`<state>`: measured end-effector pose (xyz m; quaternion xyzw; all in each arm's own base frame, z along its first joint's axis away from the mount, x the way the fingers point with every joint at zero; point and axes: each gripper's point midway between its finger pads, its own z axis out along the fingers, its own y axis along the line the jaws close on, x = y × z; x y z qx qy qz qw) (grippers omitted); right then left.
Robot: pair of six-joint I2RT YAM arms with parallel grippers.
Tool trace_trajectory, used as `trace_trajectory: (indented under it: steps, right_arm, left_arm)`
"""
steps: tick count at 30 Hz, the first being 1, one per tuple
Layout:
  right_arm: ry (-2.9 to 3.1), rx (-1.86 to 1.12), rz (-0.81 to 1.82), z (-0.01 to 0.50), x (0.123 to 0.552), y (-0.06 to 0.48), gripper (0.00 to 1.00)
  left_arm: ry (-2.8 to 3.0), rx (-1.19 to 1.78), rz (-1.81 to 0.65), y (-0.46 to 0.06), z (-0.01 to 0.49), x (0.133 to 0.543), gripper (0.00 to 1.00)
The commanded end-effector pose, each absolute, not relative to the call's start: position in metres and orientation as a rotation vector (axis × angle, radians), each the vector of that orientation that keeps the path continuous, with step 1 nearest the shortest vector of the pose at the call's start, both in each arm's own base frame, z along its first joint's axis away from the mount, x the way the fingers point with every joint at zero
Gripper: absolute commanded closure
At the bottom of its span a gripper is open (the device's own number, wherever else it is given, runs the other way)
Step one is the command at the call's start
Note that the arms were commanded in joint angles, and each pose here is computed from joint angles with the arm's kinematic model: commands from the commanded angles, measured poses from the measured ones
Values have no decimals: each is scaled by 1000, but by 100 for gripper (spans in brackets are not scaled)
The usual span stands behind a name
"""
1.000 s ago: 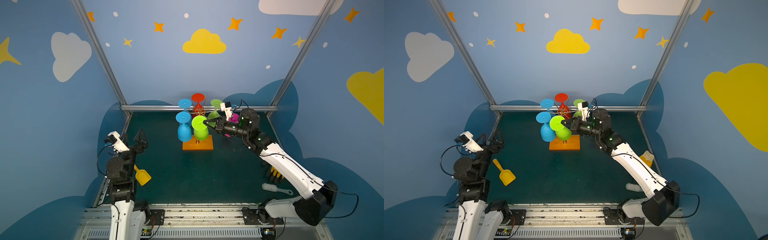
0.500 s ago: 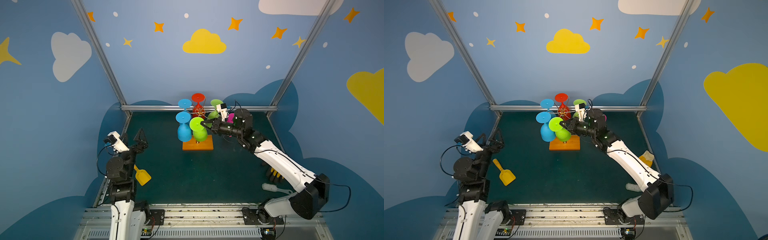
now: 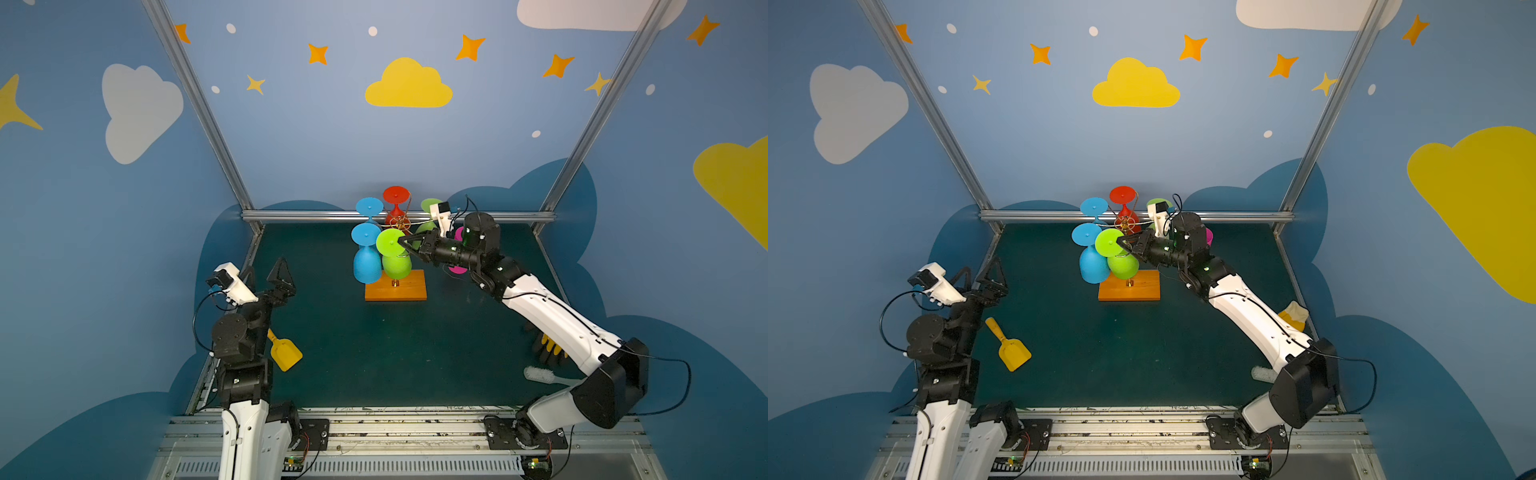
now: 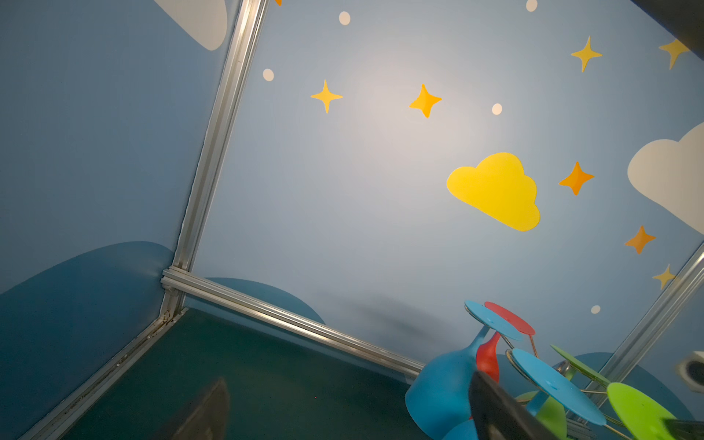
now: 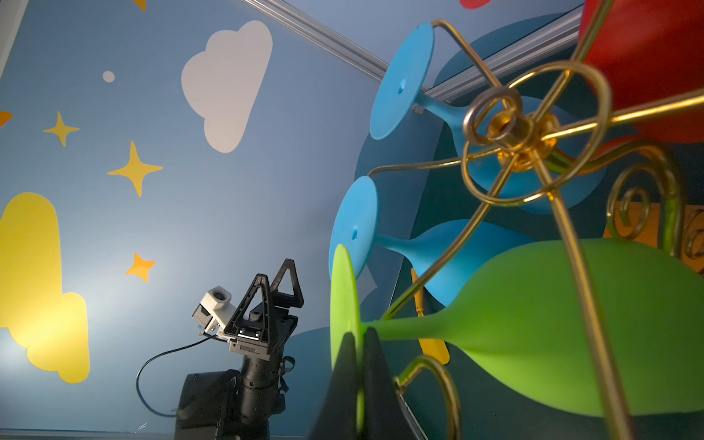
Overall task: Take the wine glass off the wine glass rack
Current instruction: Pick up the wine glass from the wine glass rack.
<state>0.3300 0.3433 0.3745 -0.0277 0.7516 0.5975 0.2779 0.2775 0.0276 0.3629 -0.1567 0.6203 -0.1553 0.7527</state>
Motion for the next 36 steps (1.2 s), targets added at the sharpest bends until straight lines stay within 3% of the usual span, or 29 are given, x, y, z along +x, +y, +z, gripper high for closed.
trace_trajectory:
  steps: [1,20,36]
  right_arm:
    - [1904,-76,1593,404,340,337,100]
    - [1862,2,1564,410,352,315,100]
    - [1870,2,1562,406,336,307,100]
  left_arm:
    - [1338,-333,-344,27,365,276,3]
    - [1337,-335,-348,27,364,277,3]
    - [1337,-335,-347,28,364,277,3]
